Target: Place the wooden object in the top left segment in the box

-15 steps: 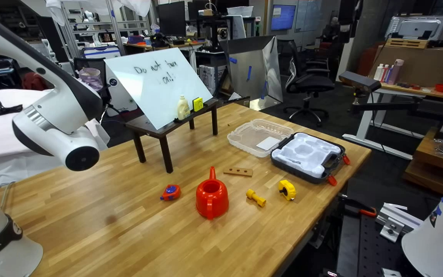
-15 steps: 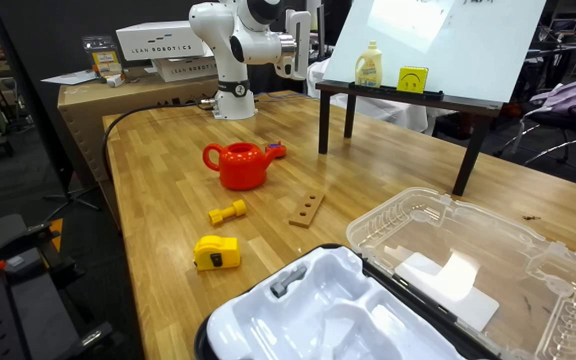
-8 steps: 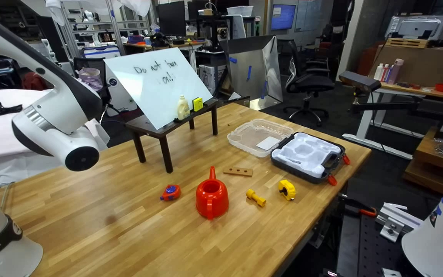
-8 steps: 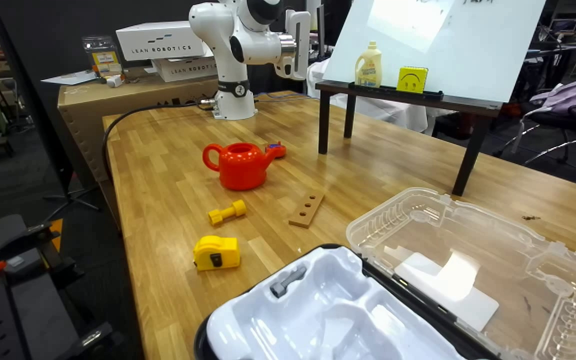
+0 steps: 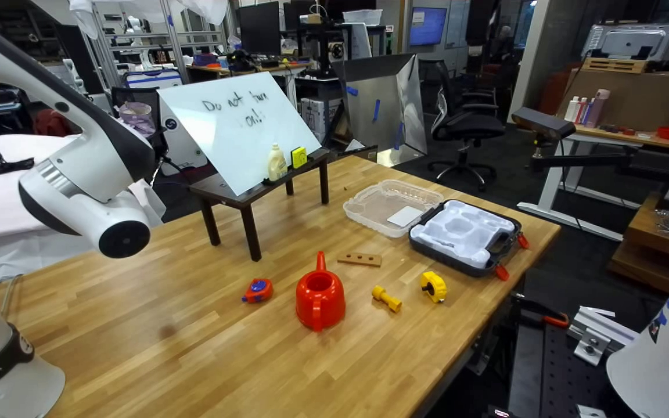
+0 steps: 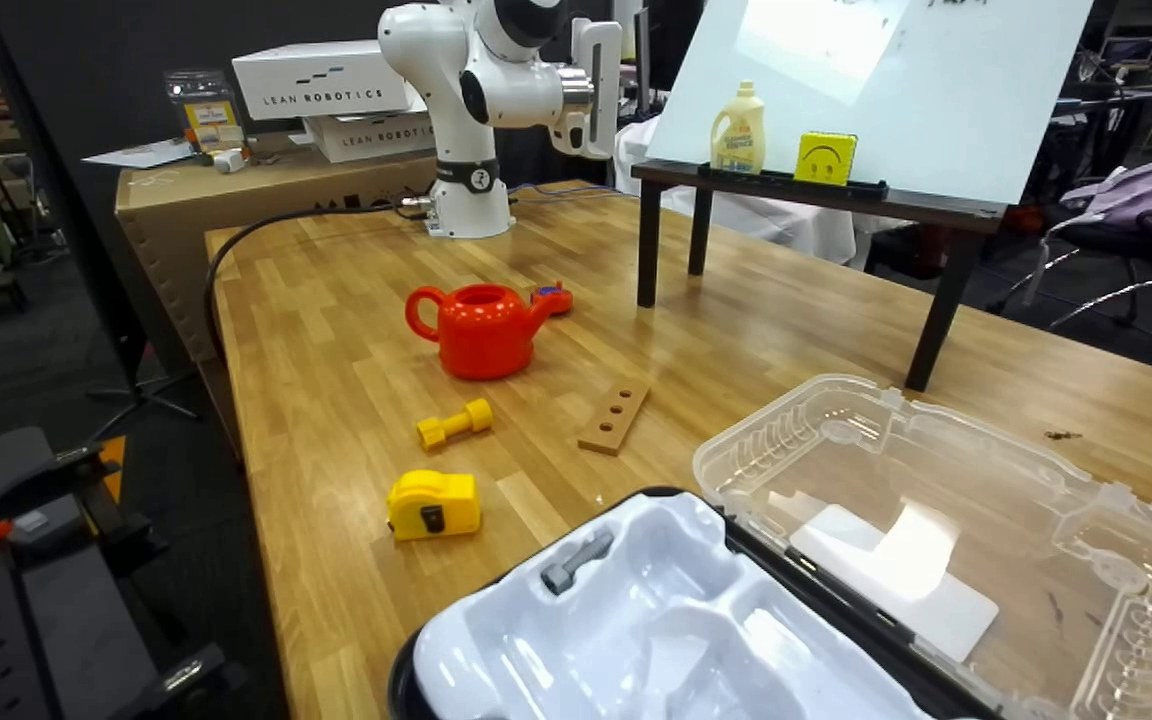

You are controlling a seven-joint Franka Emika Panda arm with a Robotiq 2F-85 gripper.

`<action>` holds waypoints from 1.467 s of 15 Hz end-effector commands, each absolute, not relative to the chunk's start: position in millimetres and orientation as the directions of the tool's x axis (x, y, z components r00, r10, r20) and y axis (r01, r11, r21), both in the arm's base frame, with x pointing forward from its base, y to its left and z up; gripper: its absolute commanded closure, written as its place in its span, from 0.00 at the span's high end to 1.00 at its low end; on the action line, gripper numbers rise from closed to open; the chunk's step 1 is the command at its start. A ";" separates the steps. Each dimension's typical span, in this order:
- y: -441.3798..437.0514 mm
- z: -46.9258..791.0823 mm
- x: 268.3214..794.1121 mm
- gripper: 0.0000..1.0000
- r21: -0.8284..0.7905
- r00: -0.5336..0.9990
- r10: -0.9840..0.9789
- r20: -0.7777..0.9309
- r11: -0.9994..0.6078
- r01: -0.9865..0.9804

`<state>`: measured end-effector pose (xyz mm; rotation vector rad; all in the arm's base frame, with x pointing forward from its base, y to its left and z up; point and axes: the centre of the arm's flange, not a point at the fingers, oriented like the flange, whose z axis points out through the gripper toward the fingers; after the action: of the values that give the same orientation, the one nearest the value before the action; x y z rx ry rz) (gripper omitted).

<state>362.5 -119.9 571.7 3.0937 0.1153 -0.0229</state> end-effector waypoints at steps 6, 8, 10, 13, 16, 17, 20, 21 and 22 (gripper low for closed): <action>-105.6 568.7 379.8 1.00 0.026 0.995 0.098 0.001 -0.995 0.098; -105.7 569.4 379.3 1.00 0.026 0.995 0.098 0.003 -0.995 0.098; -105.7 569.3 379.2 1.00 0.026 0.995 0.098 0.003 -0.995 0.098; -104.3 568.3 379.2 1.00 0.023 0.996 0.093 0.002 -0.995 0.093; -97.9 564.4 390.7 1.00 0.013 0.993 0.114 0.025 -0.993 0.114; -96.8 560.2 399.0 1.00 0.014 0.991 0.125 0.039 -0.992 0.124; -95.3 539.8 426.0 1.00 0.040 0.987 0.138 0.078 -0.990 0.135; -95.4 530.4 435.5 1.00 0.051 0.987 0.139 0.085 -0.990 0.135; -94.6 516.1 447.3 1.00 0.060 0.989 0.125 0.081 -0.991 0.120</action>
<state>421.6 -93.6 539.9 3.1003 0.1927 0.1095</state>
